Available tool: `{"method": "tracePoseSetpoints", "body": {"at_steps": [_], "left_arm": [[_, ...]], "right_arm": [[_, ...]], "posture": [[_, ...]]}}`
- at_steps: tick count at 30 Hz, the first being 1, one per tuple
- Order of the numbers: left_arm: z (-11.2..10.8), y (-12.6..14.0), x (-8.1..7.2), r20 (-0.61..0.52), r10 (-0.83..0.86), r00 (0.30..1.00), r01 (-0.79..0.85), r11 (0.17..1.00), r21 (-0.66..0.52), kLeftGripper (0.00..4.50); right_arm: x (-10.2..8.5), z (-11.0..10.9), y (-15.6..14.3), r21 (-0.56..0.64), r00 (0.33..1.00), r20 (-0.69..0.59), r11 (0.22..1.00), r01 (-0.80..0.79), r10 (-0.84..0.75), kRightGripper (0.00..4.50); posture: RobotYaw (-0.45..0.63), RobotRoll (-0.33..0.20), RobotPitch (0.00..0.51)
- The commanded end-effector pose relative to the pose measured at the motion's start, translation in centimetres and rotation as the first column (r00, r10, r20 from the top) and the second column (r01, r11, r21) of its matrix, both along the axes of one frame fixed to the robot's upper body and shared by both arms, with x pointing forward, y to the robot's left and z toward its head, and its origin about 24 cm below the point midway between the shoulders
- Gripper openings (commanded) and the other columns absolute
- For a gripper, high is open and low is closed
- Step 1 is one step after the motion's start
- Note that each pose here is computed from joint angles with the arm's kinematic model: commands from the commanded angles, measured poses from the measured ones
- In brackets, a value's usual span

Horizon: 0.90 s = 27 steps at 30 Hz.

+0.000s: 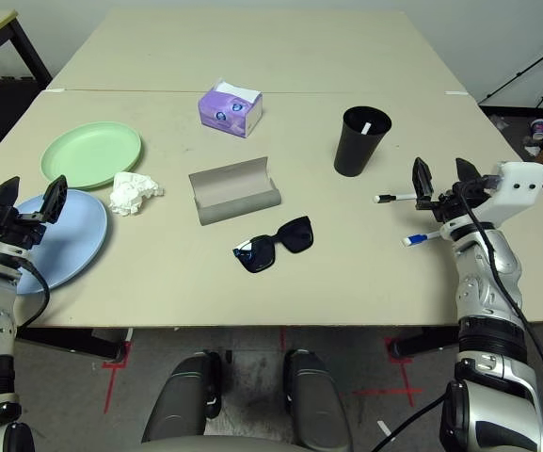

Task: Organize and tidy the items on the table.

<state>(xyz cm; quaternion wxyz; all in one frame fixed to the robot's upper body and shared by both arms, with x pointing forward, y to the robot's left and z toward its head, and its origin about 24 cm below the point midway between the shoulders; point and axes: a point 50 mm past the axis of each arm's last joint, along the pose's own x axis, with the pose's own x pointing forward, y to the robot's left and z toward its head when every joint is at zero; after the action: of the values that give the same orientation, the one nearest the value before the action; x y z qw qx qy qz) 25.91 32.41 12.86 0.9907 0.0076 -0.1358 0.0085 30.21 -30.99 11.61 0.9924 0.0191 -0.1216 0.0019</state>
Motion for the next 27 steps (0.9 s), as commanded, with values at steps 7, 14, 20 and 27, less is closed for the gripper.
{"method": "tracePoseSetpoints", "body": {"at_steps": [7,14,20,27], "left_arm": [[-0.3,0.1,0.2,-0.037,-0.007,0.999,0.008,1.0,0.014,4.5],[-0.2,-0.1,0.3,-0.041,-0.015,0.999,0.016,1.0,0.02,4.5],[-0.4,-0.3,0.2,-0.046,-0.024,0.999,0.025,0.999,0.022,4.5],[-0.5,-0.4,0.3,-0.049,-0.028,0.998,0.029,0.999,0.025,4.5]], "right_arm": [[0.0,0.5,0.0,-0.023,0.999,-0.025,0.999,-0.025,0.024,4.43],[0.4,0.8,1.3,-0.018,0.992,-0.025,0.992,-0.124,0.124,4.43],[0.5,1.2,3.1,-0.057,0.948,-0.019,0.946,-0.32,0.319,4.43],[0.2,1.9,5.3,-0.233,0.771,-0.117,0.737,-0.634,0.626,4.43]], "posture": [[-0.04,0.0,0.103],[-0.03,0.0,0.103],[-0.02,0.0,0.1],[-0.02,0.0,0.097]]}}
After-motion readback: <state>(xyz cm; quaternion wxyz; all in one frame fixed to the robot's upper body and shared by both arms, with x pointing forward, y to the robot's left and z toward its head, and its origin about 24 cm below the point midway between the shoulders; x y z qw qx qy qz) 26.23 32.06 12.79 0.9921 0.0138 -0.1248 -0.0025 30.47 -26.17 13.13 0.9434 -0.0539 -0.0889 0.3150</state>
